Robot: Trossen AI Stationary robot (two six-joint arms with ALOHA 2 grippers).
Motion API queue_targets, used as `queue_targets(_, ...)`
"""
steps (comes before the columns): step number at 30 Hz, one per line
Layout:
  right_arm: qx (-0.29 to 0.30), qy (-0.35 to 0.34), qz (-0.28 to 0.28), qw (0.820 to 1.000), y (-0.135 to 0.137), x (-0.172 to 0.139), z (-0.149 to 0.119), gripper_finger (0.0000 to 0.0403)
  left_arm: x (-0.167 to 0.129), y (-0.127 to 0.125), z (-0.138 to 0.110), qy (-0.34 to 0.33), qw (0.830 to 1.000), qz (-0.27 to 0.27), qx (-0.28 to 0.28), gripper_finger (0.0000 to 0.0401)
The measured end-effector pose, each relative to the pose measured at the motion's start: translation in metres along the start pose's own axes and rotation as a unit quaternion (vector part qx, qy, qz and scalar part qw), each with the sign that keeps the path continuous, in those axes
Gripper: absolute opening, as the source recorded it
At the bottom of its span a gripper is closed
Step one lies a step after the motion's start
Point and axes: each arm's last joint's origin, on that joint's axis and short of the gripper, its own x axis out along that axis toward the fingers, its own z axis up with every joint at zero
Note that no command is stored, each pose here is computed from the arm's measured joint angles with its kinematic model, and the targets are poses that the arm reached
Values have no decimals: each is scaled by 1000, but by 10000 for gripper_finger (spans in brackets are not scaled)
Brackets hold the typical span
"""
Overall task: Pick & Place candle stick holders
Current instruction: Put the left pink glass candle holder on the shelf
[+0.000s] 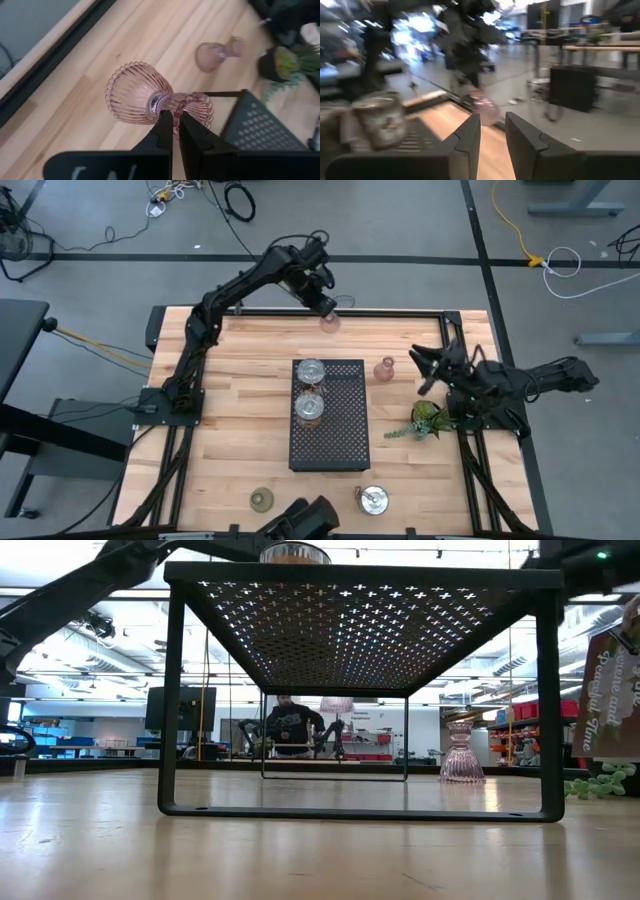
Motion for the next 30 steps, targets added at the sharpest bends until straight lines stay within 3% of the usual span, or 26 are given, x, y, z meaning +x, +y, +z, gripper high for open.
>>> queue_targets(2,-19,16,-24,999,0,10,9,94,-6,-4,-1,-5,1000,-9,4,10)
queue_targets(5,-35,32,-8,999,1,30,21,94,-16,-15,-2,-13,999,-35,15,10)
queue_targets(18,-46,90,139,985,16,128,38,105,-57,-49,-12,-40,991,-111,57,10)
queue_targets(22,-59,103,173,978,28,154,44,149,-64,-53,-15,-43,991,-113,65,10)
queue_targets(30,-101,110,132,980,32,172,53,273,-65,-52,-18,-29,991,-110,76,10)
